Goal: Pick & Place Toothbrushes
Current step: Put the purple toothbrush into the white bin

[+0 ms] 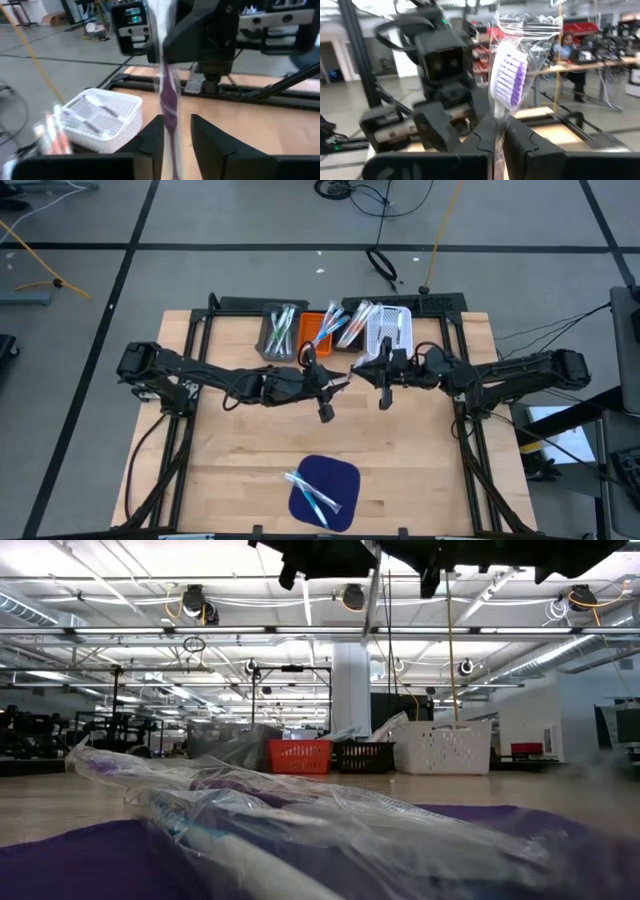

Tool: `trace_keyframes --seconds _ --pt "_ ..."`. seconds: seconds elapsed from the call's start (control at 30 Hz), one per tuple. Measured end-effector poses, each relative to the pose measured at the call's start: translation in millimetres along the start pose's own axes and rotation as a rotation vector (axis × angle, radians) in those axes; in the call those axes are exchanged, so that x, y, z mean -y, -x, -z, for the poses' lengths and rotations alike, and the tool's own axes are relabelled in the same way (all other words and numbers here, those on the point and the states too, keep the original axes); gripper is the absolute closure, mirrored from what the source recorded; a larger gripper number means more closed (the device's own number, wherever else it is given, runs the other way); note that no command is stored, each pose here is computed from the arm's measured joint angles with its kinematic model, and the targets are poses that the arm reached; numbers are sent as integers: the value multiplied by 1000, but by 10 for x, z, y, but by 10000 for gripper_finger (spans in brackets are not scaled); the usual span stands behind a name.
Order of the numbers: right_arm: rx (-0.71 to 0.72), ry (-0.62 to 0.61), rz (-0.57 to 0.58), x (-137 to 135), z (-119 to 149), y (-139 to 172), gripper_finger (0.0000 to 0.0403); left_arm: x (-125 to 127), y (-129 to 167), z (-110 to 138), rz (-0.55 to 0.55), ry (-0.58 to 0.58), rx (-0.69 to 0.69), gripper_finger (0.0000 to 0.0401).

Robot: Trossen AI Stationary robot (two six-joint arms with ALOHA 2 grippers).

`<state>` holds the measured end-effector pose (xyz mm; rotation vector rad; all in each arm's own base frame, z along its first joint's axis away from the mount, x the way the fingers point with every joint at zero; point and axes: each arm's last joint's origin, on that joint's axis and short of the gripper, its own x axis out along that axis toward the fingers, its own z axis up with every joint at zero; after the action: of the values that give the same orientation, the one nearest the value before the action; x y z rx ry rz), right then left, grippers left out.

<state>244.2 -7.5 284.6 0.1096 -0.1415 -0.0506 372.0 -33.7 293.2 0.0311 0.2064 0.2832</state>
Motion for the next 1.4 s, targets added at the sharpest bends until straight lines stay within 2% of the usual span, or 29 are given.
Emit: trace_keyframes --seconds 0.17,0.43,0.7,0.93,1.2,1.4 --pt "-38 5 98 64 -63 116 398 -44 60 34 -71 -20 -77 261" --pt "-95 28 329 196 -175 365 398 -35 89 135 -72 -32 -178 217" --pt "-148 59 611 416 -181 510 398 -27 98 176 -53 12 -219 214" --pt "-213 16 771 697 -114 583 398 -24 98 179 -53 30 -220 214" --pt "-256 -56 902 946 -22 624 398 -15 102 179 -51 30 -220 215" --pt "-317 -86 927 1099 103 582 398 -11 103 180 -49 29 -220 215"
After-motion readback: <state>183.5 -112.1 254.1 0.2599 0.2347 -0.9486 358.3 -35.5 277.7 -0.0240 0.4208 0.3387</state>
